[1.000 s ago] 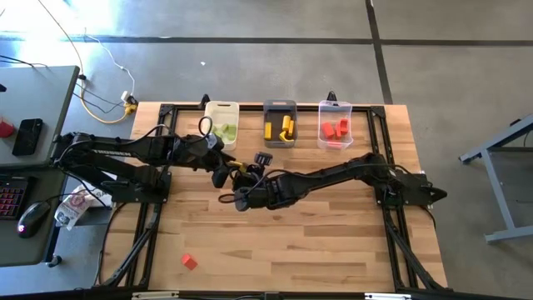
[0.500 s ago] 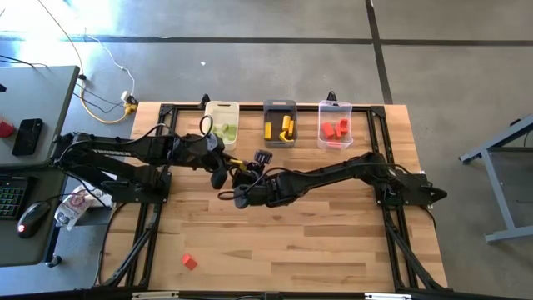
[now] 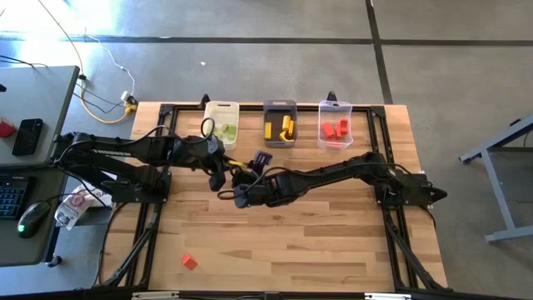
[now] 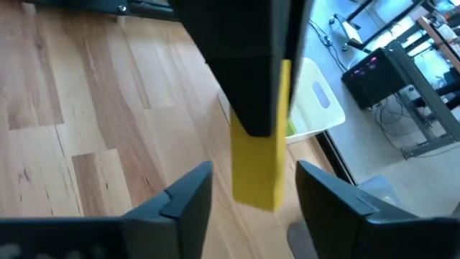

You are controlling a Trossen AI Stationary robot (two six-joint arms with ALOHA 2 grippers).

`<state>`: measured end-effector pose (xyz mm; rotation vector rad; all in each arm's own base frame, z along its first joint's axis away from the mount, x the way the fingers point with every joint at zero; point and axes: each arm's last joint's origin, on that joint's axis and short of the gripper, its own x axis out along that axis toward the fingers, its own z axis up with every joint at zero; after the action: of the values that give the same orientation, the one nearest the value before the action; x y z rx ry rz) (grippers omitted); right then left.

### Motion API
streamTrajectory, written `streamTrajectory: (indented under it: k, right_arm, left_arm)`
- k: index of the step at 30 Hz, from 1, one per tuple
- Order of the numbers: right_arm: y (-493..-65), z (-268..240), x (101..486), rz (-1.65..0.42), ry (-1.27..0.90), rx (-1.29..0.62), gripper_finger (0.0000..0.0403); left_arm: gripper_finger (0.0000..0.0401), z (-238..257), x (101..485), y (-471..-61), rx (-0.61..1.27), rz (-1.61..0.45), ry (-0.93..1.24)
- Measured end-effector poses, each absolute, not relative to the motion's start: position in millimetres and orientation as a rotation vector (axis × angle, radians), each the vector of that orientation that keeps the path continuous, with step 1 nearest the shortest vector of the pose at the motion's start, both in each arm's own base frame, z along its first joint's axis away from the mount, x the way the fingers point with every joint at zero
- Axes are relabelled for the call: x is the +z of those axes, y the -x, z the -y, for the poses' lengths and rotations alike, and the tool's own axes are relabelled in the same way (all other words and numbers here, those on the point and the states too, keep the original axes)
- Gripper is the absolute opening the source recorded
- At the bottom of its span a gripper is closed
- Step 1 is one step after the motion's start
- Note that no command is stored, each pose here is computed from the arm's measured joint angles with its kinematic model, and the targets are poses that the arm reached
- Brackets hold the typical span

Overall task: Sort & place blocks by color
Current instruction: Put the yellow block into the black bin

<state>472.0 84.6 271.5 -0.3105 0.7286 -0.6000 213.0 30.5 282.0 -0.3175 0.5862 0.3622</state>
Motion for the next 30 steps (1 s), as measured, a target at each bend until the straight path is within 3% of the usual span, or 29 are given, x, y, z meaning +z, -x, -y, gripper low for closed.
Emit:
streamTrajectory:
  k: [7, 30]
  right_arm:
    - [-471.5, -84.3, 271.5, -0.724, 0.301, -0.618, 0.0225]
    - [-443.7, -110.7, 263.0, -0.786, 0.380, -0.775, 0.0226]
  left_arm:
    - [0.0045, -32.1, 276.0, -207.5, 0.448, -0.656, 0.287]
    - [0.0046, -43.2, 281.1, -209.1, 0.509, -0.601, 0.197]
